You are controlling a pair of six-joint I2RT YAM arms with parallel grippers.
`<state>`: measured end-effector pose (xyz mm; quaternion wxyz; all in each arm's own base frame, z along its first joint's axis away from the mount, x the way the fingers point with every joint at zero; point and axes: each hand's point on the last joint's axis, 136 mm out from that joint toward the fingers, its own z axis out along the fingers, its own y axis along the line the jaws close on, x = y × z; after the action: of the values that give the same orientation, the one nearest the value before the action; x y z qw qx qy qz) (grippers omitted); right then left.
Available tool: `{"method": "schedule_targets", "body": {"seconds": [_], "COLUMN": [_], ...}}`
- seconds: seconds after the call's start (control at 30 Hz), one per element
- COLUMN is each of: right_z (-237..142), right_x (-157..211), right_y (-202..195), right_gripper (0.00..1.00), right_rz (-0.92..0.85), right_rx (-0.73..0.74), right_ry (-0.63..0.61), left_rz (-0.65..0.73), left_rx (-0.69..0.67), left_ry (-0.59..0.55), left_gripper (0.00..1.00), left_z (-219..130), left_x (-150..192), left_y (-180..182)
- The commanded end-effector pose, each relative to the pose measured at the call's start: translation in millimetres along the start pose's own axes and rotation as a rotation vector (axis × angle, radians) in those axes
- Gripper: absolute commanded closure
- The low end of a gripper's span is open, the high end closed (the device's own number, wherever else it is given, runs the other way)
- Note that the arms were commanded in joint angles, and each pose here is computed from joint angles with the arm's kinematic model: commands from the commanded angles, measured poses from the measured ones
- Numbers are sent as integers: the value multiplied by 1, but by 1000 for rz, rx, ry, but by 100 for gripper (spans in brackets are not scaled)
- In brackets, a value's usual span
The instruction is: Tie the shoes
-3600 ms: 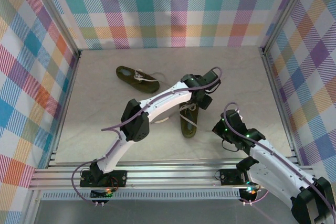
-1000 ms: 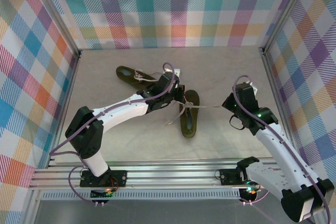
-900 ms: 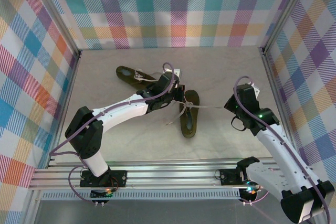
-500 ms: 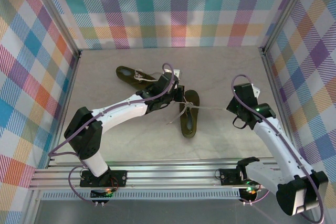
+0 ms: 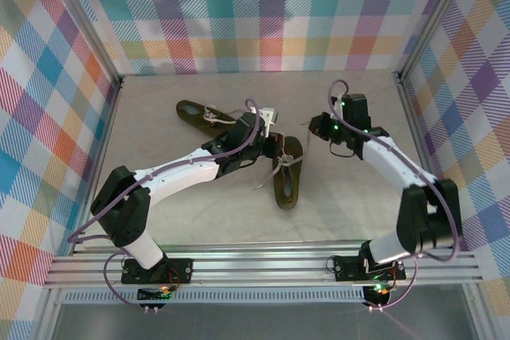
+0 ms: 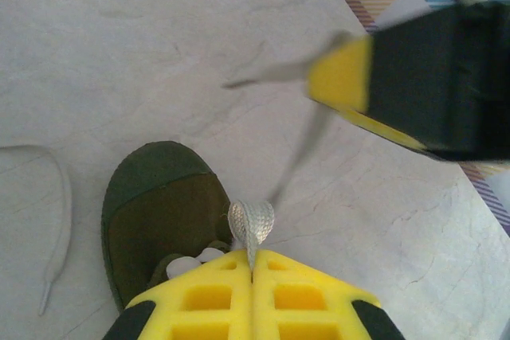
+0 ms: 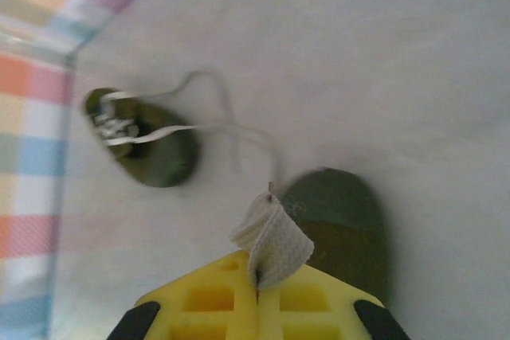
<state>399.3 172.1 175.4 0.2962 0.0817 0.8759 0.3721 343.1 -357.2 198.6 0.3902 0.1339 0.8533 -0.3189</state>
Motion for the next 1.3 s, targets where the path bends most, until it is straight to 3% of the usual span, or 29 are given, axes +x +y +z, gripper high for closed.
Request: {"method": "schedule_targets", "body": {"seconds": [0.0,0.2,0.5,0.6,0.63,0.73,0.8,0.93,1.07,1.1,1.17,1.27], "right_z": [18,66,93,95,96,94,92,70,24,11,-15,-39], "right_x": [0,29,69,77,78,72,60,26,1,-3,-7,1], "right_y": [60,81,108,108,106,99,90,65,35,33,31,8], "right_gripper": [100,98,95,91,86,54,45,41,40,37,17,16], "right_rz": [-8,44,59,57,55,31,13,-6,-108,-170,-296,-375], "right_rx": [-345,-465,-552,-556,-541,-472,-404,-259,-97,-71,-34,78], "right_ry": [102,280,483,513,509,468,412,251,18,-51,-184,-257], "left_rz": [7,11,19,18,19,18,16,12,17,18,19,10], "left_rx": [66,83,87,87,86,81,75,51,45,48,54,61], "left_ry": [-73,-79,-81,-80,-79,-78,-77,-83,-79,-77,-76,-75], "left_gripper": [100,100,100,100,100,100,100,100,100,100,100,100], "left_z": [-14,-19,-24,-26,-26,-26,-26,-28,-26,-25,-23,-20], "left_x": [-19,-17,-16,-15,-15,-13,-12,-11,-12,-12,-15,-18], "left_y": [-13,-14,-14,-14,-14,-13,-11,-6,-5,-6,-7,-6]}}
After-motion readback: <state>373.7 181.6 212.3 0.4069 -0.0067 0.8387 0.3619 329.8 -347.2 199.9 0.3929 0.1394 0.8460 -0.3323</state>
